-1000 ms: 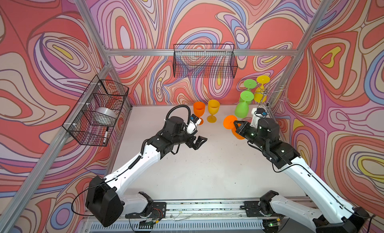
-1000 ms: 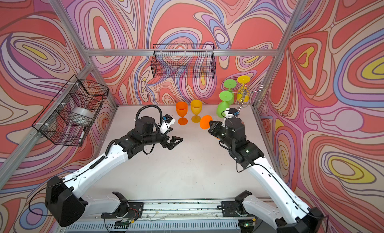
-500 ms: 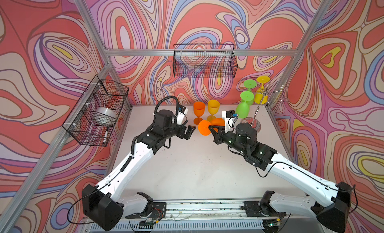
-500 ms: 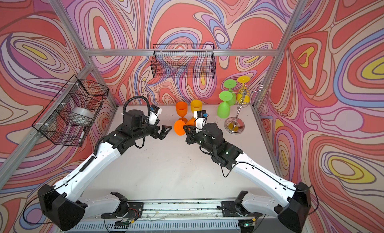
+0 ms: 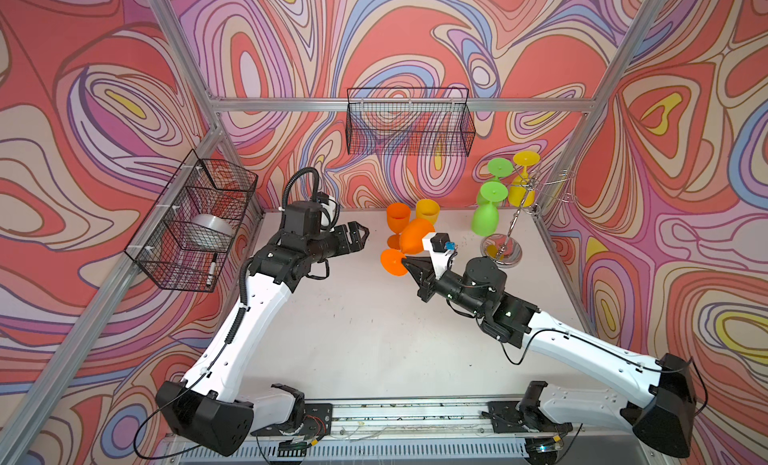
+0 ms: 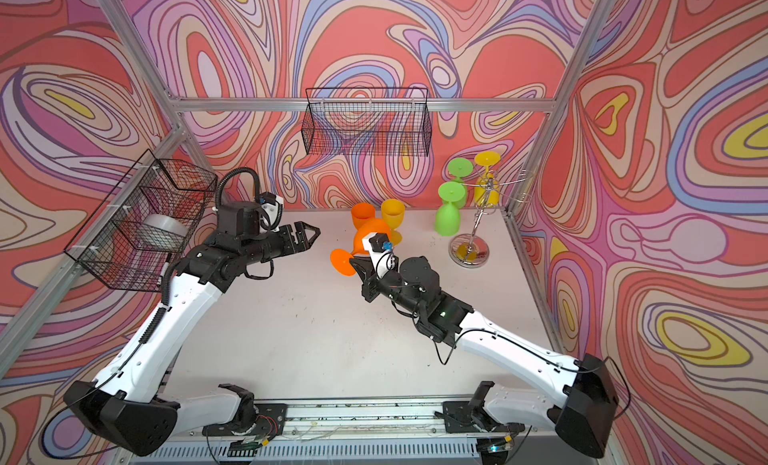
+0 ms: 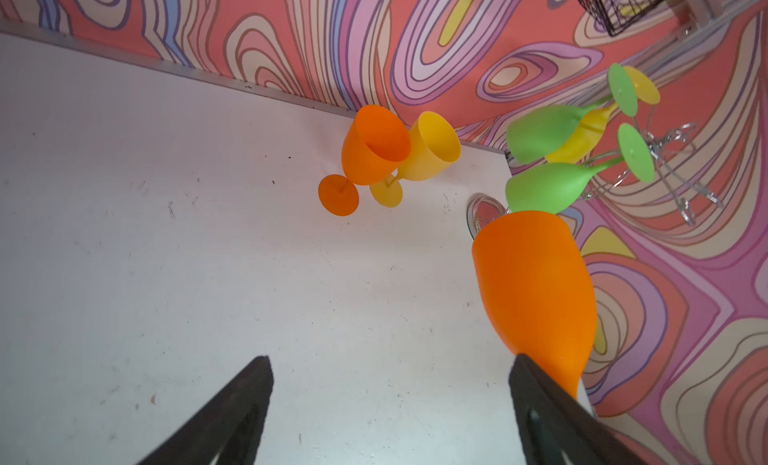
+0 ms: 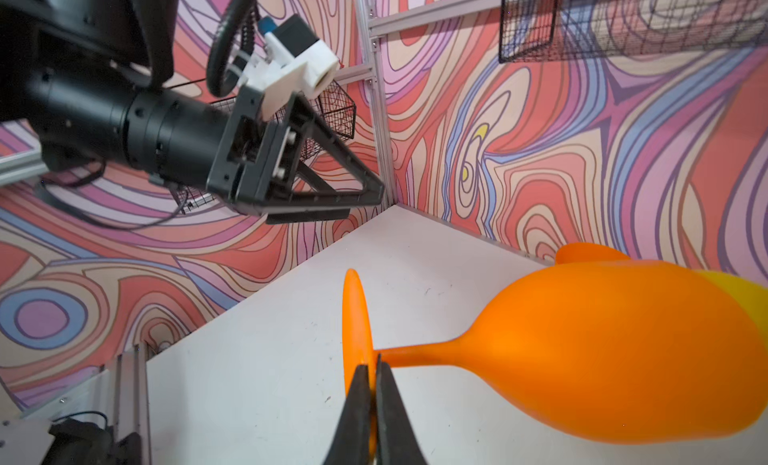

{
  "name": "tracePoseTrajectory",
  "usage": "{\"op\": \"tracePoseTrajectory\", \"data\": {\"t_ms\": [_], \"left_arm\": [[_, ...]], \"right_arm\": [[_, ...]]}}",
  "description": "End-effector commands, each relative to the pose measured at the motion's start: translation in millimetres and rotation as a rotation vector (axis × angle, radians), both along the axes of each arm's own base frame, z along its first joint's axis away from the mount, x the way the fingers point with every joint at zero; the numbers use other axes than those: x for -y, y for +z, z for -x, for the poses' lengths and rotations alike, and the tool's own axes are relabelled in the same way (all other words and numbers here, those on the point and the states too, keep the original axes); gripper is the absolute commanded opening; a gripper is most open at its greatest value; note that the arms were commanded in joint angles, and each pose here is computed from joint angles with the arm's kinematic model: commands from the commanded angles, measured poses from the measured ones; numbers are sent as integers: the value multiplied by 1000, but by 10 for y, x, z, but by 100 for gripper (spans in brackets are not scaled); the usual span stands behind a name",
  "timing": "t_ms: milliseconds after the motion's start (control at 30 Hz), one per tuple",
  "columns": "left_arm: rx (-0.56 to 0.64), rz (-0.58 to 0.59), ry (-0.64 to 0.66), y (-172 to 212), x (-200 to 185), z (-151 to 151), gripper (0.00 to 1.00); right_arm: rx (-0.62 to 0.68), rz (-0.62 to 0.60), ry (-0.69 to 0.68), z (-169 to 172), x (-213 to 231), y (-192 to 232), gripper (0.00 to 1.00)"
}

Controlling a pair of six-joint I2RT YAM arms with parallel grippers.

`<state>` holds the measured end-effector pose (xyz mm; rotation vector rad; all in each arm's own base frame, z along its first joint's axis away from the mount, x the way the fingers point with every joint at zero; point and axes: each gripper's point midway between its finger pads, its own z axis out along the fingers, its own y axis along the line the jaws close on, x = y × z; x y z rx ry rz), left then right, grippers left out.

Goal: Take the wine glass off the wine glass rack
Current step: 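Close the left gripper on the orange glass foot held by the right gripper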

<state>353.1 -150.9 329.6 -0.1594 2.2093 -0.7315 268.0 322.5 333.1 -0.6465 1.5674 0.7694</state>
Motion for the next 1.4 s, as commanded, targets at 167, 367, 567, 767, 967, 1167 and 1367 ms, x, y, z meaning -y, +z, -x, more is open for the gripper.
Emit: {"op": "tracePoseTrajectory", "data": {"t_ms": [167, 367, 567, 767, 967, 1167, 1367], "left_arm": [[-292, 274, 184, 15, -48, 249, 83], [-435, 336, 257, -75, -49, 361, 81], [-498, 369, 222, -146, 77, 324, 76], [-541, 416, 222, -257, 159, 262, 69], [-559, 456, 255, -324, 171, 212, 66], [-583, 485, 250, -381, 219, 188, 62], [-620, 514, 235, -476, 295, 160, 55]], "right_arm": [[325, 163, -63, -79, -154, -48, 0], [450, 263, -141, -216, -203, -147, 0], [533, 336, -185, -319, -326, -232, 0], [583, 386, -187, -354, -408, -237, 0], [599, 404, -184, -389, -472, -249, 0], [624, 412, -179, -430, -564, -274, 0], [634, 421, -172, -450, -646, -317, 0]]}}
